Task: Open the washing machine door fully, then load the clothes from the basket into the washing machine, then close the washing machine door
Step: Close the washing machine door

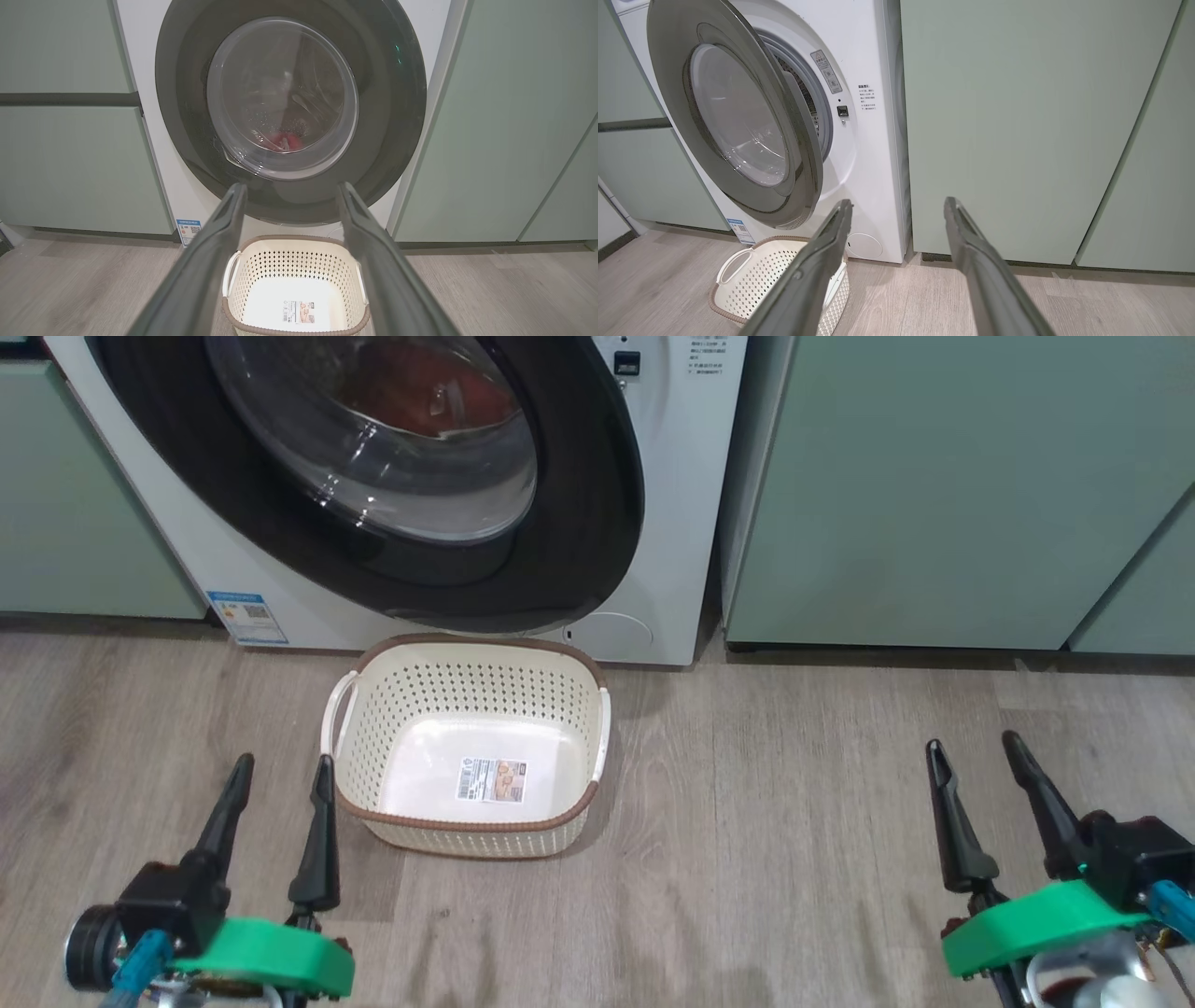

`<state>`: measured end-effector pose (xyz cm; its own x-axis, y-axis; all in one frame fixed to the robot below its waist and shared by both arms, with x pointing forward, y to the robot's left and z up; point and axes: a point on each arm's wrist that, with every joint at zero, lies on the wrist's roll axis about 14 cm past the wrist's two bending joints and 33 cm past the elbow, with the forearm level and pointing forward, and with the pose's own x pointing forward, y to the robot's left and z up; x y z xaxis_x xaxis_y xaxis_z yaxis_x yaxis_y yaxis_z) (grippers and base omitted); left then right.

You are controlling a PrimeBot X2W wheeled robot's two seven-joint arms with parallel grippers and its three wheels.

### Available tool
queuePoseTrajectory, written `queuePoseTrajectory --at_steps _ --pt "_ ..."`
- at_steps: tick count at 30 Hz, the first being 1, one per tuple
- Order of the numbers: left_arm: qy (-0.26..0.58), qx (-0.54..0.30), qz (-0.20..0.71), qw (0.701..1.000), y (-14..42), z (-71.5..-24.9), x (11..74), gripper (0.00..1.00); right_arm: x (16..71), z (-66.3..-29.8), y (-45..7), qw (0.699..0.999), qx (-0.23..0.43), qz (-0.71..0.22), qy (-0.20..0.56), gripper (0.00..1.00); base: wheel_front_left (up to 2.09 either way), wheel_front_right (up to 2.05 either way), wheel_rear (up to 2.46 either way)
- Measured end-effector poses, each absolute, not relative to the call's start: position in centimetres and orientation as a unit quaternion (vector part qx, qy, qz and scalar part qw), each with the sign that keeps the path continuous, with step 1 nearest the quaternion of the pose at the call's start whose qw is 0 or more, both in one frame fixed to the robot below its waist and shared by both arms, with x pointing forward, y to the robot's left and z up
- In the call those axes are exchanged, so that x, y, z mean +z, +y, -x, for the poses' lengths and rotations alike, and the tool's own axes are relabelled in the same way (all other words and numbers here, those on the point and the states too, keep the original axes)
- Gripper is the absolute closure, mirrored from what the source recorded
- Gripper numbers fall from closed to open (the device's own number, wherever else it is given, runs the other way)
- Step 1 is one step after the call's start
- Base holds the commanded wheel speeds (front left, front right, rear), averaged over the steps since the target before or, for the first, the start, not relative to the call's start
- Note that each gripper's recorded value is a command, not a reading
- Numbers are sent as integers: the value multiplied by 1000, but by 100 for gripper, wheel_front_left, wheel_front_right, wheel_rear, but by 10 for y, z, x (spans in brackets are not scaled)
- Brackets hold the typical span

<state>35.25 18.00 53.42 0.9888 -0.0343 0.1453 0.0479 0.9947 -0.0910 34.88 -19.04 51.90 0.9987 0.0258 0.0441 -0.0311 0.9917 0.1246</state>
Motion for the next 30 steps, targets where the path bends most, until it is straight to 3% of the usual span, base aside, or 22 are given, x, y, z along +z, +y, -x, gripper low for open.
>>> queuePoseTrajectory --at_steps 30 --pt "-70 -24 45 996 175 -351 532 0 523 -347 -189 998 17 -63 -27 0 0 0 0"
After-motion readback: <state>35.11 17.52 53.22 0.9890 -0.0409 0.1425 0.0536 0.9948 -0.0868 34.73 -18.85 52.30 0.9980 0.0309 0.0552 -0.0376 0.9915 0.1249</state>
